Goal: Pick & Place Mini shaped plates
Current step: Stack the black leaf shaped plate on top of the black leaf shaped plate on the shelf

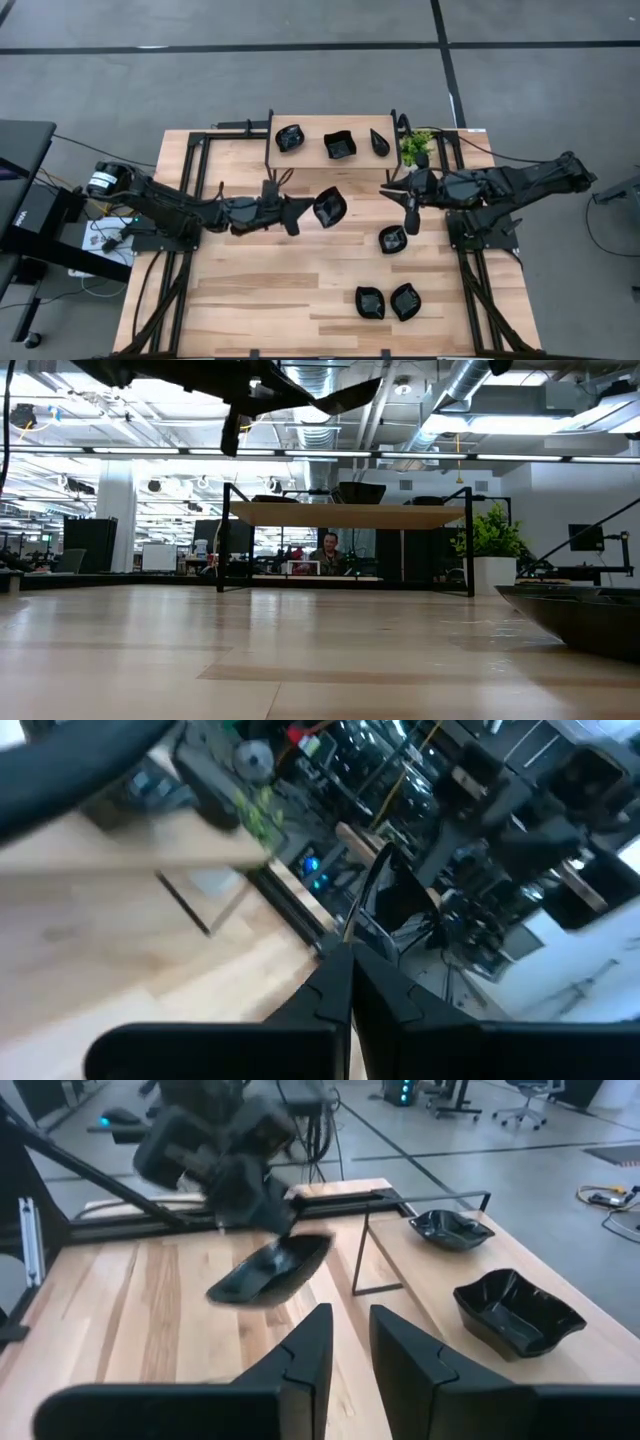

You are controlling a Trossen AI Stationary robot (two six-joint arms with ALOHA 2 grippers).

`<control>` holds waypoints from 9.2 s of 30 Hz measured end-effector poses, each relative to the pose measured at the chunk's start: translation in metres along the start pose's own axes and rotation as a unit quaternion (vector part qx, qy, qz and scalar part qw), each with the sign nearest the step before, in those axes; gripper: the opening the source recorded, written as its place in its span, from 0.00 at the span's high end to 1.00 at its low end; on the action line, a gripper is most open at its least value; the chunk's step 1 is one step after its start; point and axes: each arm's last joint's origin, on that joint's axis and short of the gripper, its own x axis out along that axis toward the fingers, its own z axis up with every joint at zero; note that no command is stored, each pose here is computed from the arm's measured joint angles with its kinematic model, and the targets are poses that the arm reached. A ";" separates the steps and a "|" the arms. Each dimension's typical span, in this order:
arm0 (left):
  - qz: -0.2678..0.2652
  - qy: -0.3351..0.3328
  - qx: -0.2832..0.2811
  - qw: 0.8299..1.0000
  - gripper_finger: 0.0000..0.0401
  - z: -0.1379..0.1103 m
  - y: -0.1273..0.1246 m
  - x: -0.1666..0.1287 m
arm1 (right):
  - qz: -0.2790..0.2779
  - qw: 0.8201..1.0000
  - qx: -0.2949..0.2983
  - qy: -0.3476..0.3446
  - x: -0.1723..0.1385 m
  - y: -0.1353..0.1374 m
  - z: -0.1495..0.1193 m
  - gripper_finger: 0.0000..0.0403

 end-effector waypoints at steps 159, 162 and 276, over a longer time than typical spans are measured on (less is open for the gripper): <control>-0.167 0.130 0.133 0.968 0.73 0.002 -0.038 -0.053 | 0.124 0.986 0.092 0.062 0.006 0.067 -0.019 0.84; -0.169 0.128 0.129 0.969 0.73 0.002 -0.039 -0.053 | 0.139 0.987 0.074 0.031 0.010 0.075 -0.015 0.84; -0.274 0.119 0.164 0.940 0.73 0.026 -0.043 -0.062 | -0.231 0.790 0.369 0.432 0.059 0.007 -0.174 0.65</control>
